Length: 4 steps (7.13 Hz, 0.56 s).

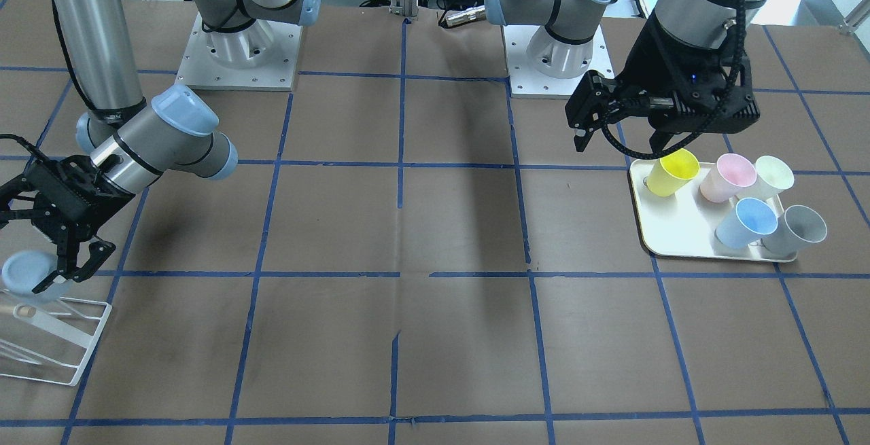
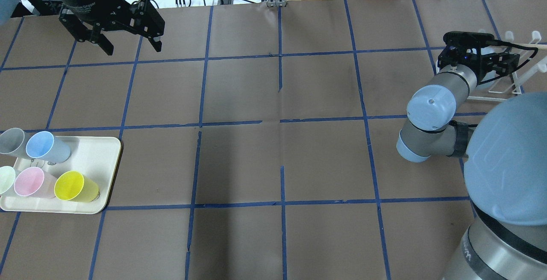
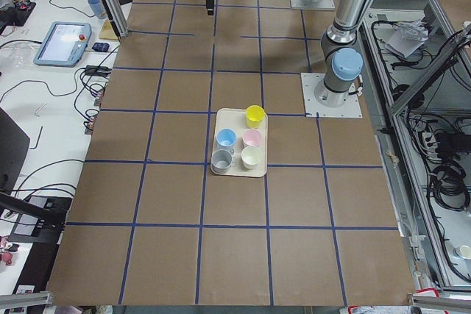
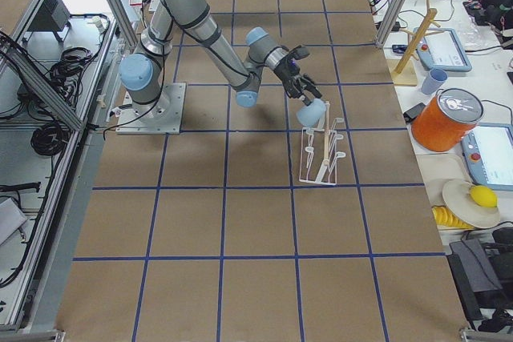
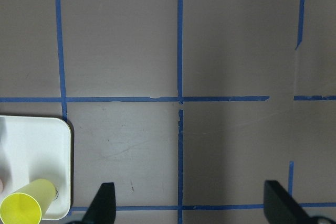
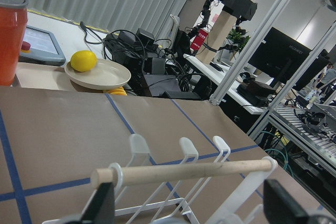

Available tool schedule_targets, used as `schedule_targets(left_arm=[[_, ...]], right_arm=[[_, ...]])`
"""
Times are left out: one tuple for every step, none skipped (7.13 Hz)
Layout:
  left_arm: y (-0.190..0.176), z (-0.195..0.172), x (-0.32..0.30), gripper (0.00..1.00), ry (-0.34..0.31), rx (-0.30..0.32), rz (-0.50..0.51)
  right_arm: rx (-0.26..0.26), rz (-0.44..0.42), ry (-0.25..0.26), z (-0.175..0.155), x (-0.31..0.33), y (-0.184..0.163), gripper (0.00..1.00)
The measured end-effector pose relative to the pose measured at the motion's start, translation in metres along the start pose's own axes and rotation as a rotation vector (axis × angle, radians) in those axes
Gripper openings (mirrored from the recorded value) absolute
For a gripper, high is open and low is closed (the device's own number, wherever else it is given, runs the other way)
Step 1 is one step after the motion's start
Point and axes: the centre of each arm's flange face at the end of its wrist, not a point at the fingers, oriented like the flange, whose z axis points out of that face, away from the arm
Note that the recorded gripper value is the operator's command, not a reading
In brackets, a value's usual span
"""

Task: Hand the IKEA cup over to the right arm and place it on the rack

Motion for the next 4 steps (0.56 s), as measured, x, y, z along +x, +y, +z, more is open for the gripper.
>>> schedule_targets(left_arm=[[0.0000, 0.0000, 0.0001, 1.00, 0.000, 0.000, 0.000], [0.0000, 0.0000, 0.0002, 1.00, 0.000, 0.000, 0.000], [0.0000, 0.0000, 0.0000, 1.00, 0.000, 0.000, 0.000], [0.0000, 0.0000, -0.0001, 1.00, 0.000, 0.000, 0.000]], right_arm=[[0.001, 0.001, 0.000, -0.0002, 0.0002, 0.0001, 1.00], [0.002, 0.002, 0.000, -0.0004, 0.0010, -0.0007, 1.00], [0.005, 0.000, -0.004, -0.0009, 0.0019, -0.0034, 1.00], [0.012, -0.004, -0.016, -0.0013, 0.0032, -0.0088, 1.00]])
